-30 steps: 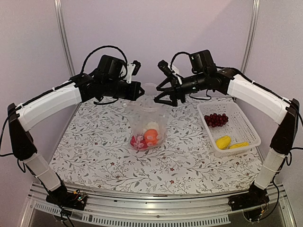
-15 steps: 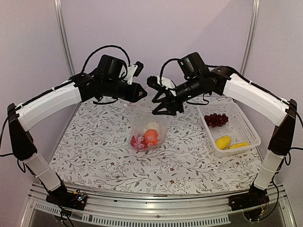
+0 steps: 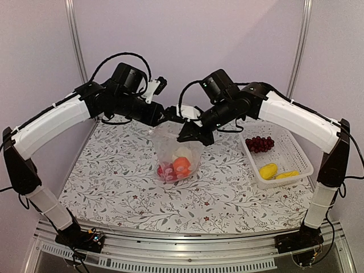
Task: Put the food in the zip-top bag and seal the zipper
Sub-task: Adjust the zipper food storage bag at the center of the board.
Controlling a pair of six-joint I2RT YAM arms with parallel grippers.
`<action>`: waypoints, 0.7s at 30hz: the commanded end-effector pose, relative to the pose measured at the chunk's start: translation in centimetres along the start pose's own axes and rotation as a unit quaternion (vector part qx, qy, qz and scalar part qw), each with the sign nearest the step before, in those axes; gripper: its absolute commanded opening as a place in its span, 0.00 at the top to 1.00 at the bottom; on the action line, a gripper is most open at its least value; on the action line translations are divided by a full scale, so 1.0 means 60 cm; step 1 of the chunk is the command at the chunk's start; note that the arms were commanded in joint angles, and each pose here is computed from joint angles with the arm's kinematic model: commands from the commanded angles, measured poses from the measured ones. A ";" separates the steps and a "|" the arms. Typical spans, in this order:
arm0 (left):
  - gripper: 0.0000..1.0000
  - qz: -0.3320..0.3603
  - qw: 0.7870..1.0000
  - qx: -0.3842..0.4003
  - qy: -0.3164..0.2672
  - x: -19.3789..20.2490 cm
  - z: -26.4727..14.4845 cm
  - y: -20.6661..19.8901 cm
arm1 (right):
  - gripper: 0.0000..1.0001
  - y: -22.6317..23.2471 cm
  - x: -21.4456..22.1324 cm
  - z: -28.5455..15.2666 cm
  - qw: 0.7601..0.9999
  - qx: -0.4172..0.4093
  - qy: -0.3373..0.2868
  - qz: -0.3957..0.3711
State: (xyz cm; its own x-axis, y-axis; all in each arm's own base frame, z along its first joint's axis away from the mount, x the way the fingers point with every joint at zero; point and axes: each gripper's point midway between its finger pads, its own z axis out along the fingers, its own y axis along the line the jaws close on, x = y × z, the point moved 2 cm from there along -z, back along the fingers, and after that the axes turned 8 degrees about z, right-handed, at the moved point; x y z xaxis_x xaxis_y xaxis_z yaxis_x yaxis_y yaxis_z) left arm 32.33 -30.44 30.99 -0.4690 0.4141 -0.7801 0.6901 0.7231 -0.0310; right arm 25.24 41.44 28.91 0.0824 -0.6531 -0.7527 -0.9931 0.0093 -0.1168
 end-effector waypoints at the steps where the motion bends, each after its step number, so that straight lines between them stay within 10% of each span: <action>1: 0.79 0.007 1.000 -0.010 0.007 0.003 -0.021 0.011 | 1.00 -0.005 -0.038 -0.030 0.999 0.014 -0.029 -0.010; 5: 0.95 0.009 1.000 -0.015 -0.024 -0.035 -0.041 0.014 | 1.00 -0.003 -0.058 -0.054 0.999 0.020 -0.044 -0.020; 17: 1.00 0.003 0.998 -0.012 -0.062 -0.060 -0.063 0.010 | 0.96 0.010 -0.068 -0.066 0.998 0.000 -0.060 -0.016; 21: 1.00 0.002 0.998 -0.014 -0.054 -0.048 -0.054 0.012 | 0.70 0.006 -0.072 -0.066 0.998 0.006 -0.063 -0.010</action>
State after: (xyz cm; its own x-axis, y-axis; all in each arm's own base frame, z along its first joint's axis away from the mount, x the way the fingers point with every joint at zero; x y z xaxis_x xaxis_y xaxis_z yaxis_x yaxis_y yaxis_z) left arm 31.73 -29.86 35.67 -0.4070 0.3571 -0.8407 0.6917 0.7216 -0.0284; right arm 24.65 41.53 33.24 0.1215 -0.5787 -0.8065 -0.9887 0.0012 -0.1498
